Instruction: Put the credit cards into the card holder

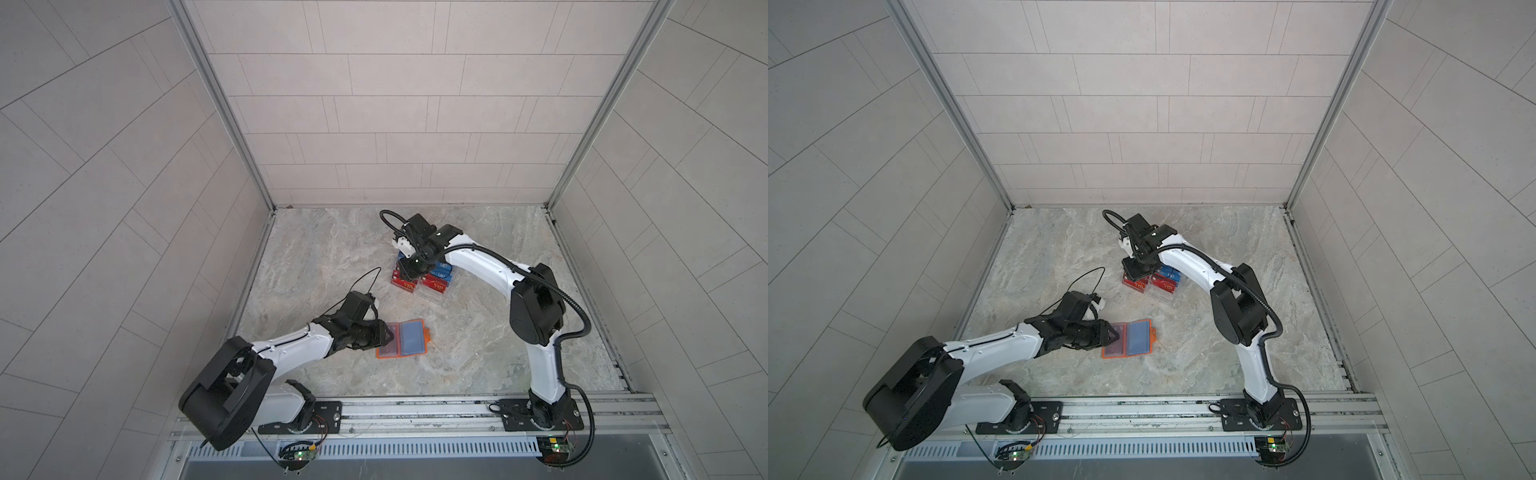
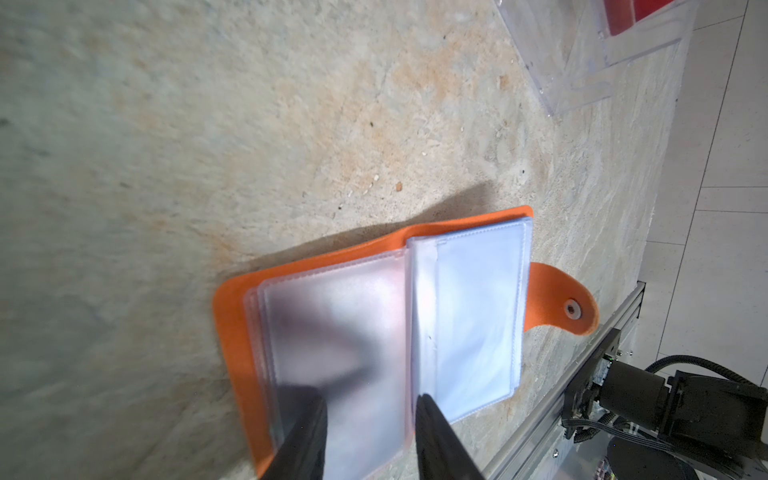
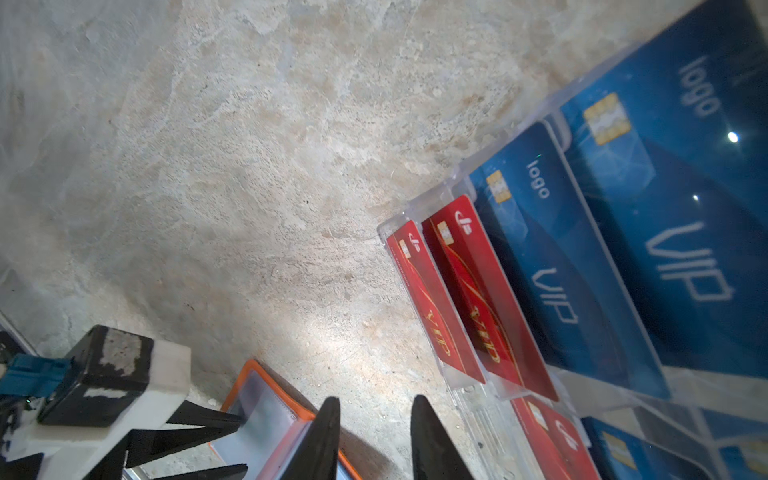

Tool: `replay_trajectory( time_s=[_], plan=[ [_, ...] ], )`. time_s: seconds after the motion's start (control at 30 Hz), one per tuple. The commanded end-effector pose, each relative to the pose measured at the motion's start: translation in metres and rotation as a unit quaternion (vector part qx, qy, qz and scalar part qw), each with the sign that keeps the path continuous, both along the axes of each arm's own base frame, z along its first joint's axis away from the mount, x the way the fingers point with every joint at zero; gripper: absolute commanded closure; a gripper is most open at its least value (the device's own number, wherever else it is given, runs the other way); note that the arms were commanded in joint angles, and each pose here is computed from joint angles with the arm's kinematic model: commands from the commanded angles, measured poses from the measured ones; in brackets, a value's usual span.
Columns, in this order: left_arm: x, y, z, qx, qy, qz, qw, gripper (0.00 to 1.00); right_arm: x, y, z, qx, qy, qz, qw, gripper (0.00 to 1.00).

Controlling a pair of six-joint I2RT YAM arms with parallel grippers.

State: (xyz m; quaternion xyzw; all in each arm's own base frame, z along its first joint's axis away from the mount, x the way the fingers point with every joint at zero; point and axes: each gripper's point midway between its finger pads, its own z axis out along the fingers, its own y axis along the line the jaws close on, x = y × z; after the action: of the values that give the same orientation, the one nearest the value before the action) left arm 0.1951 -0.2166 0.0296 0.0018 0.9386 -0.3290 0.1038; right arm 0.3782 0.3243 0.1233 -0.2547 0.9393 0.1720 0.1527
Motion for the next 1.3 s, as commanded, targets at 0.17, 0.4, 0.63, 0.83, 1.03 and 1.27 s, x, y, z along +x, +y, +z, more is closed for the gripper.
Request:
replay_trajectory(
  time_s=[0.17, 0.4, 0.63, 0.83, 1.03, 1.27],
  plan=[
    [-0.004, 0.002, -0.004, 0.006, 0.006, -0.003, 1.000, 0.60, 0.013, -0.003, -0.016, -0.057, -0.002, 0.032, 0.998, 0.66],
    [-0.004, -0.001, -0.004, 0.002, 0.010, -0.005, 1.000, 0.61, 0.021, -0.011, -0.029, -0.102, -0.005, 0.049, 0.994, 0.61],
    [-0.005, -0.002, -0.005, 0.000, 0.014, -0.009, 1.000, 0.61, 0.021, -0.011, -0.045, -0.115, 0.010, 0.063, 0.991, 0.59],
    [-0.006, 0.000, -0.007, 0.004, 0.017, -0.009, 1.000, 0.61, 0.019, -0.006, -0.051, -0.112, 0.016, 0.069, 0.991, 0.62],
    [-0.006, 0.001, -0.008, 0.008, 0.017, -0.009, 1.000, 0.60, 0.017, -0.004, -0.052, -0.110, 0.020, 0.072, 0.991, 0.66],
    [-0.007, 0.002, -0.010, 0.011, 0.019, -0.011, 1.000, 0.61, 0.013, 0.001, -0.051, -0.100, 0.023, 0.083, 0.991, 0.72]
  ],
)
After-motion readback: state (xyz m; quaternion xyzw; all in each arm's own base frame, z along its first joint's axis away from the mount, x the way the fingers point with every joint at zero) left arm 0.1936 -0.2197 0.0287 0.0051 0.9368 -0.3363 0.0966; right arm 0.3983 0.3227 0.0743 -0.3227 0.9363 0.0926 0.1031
